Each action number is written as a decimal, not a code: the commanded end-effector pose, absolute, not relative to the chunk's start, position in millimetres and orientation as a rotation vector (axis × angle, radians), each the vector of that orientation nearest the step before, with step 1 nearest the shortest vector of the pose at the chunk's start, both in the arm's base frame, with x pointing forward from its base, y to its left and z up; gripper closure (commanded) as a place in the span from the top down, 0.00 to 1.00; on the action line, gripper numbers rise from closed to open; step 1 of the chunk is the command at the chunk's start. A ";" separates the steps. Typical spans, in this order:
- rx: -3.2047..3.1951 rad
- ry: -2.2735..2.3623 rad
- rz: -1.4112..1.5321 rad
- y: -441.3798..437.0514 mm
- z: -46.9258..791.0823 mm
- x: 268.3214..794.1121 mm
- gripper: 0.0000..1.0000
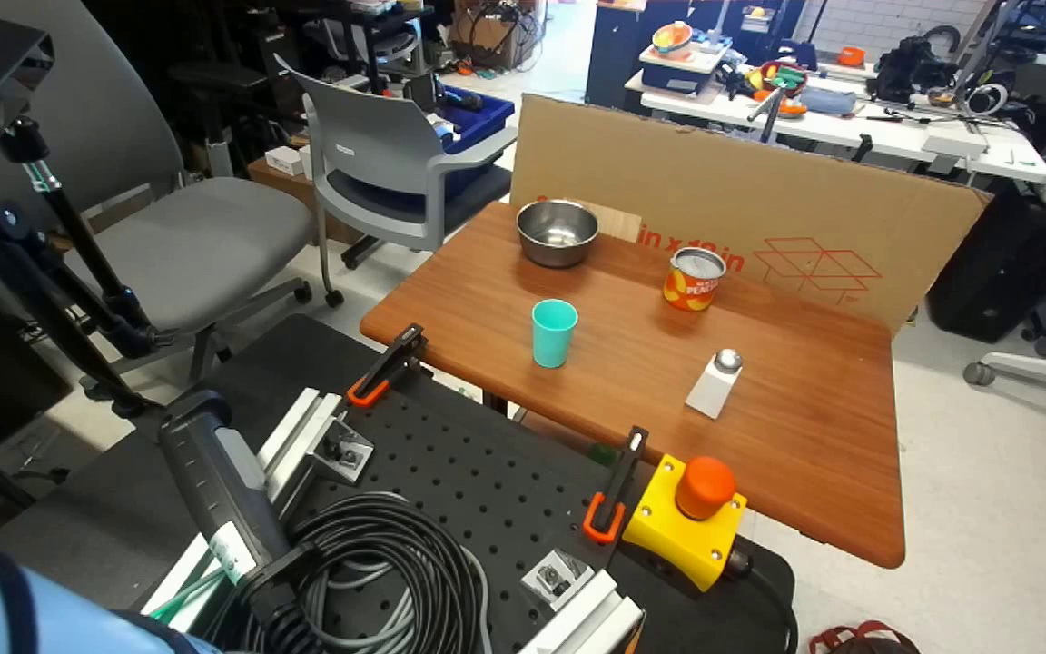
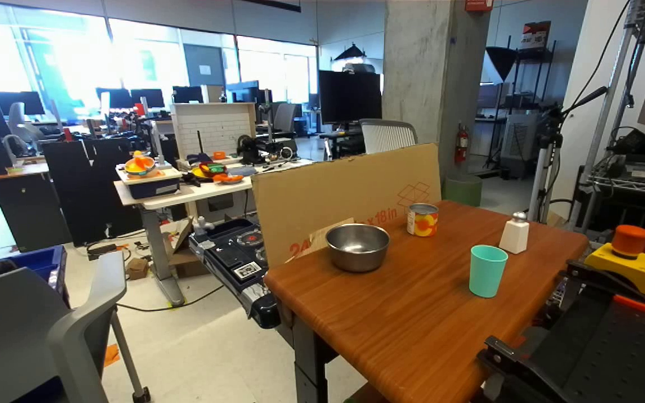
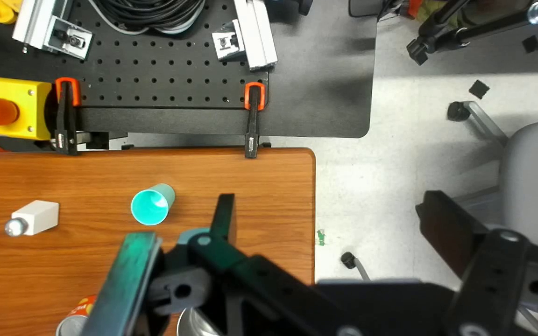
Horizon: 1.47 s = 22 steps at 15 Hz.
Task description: Move the can of corn to the right
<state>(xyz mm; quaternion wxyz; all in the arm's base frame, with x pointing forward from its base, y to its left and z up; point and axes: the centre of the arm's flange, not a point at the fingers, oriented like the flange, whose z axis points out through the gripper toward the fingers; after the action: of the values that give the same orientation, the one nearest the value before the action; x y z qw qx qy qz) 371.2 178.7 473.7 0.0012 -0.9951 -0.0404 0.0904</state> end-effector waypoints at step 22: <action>-2.998 0.089 0.178 24.1 344.0 602.6 1.00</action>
<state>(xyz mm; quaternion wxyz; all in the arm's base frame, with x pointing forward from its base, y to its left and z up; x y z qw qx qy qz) 538.5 30.9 365.6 0.0654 -0.9966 0.0293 0.0398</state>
